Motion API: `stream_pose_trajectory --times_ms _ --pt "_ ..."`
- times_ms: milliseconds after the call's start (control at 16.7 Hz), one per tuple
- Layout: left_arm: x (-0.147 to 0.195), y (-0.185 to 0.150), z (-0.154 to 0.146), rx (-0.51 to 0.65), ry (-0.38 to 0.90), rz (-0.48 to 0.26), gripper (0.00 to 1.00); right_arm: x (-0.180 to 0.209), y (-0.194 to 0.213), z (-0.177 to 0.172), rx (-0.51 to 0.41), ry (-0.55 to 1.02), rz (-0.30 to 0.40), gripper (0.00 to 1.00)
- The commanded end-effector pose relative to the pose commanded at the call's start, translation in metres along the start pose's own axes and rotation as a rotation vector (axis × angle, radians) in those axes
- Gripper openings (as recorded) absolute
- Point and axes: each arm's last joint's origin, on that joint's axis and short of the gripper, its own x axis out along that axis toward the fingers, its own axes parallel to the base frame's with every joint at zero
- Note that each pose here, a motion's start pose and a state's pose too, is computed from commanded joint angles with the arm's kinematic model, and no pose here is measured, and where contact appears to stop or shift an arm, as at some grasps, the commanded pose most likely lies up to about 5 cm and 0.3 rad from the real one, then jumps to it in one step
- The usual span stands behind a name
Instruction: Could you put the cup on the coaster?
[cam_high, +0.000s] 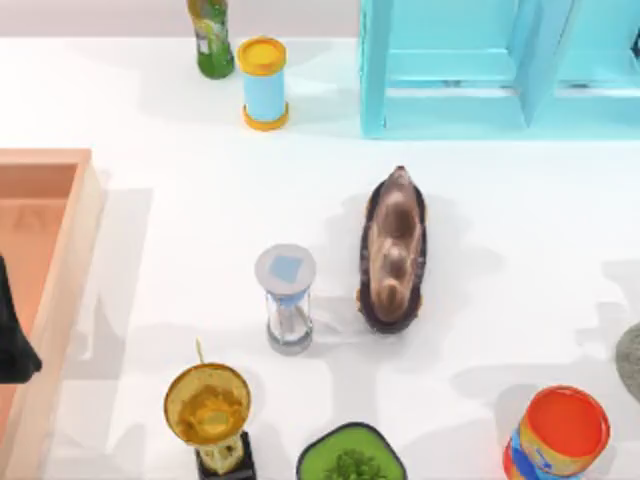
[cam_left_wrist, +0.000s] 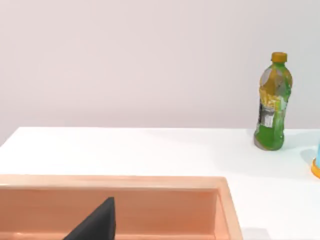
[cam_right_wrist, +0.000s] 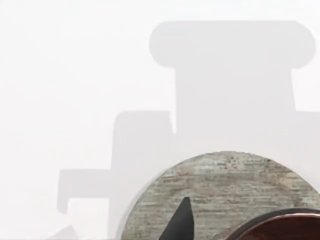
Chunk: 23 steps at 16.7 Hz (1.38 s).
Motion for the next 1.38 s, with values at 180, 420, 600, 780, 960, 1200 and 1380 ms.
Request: stream_pose_trajectory --times_ms 180,420,600,780,960,1200,1380 --pt "0.0 0.0 0.0 0.0 0.0 0.0 1.0 0.009 0.0 -0.002 0.0 -0.009 0.0 0.0" --pt "0.0 0.0 0.0 0.0 0.0 0.0 1.0 0.019 0.0 -0.008 0.001 -0.01 -0.001 0.0" --pt "0.0 0.0 0.0 0.0 0.0 0.0 1.0 0.019 0.0 -0.008 0.001 -0.01 -0.001 0.0" --pt "0.0 0.0 0.0 0.0 0.0 0.0 1.0 0.019 0.0 -0.008 0.001 -0.01 -0.001 0.15" --pt "0.0 0.0 0.0 0.0 0.0 0.0 1.0 0.019 0.0 -0.008 0.001 -0.01 -0.001 0.38" --pt "0.0 0.0 0.0 0.0 0.0 0.0 1.0 0.019 0.0 -0.008 0.001 -0.01 -0.001 0.68" --pt "0.0 0.0 0.0 0.0 0.0 0.0 1.0 0.019 0.0 -0.008 0.001 -0.01 -0.001 0.9"
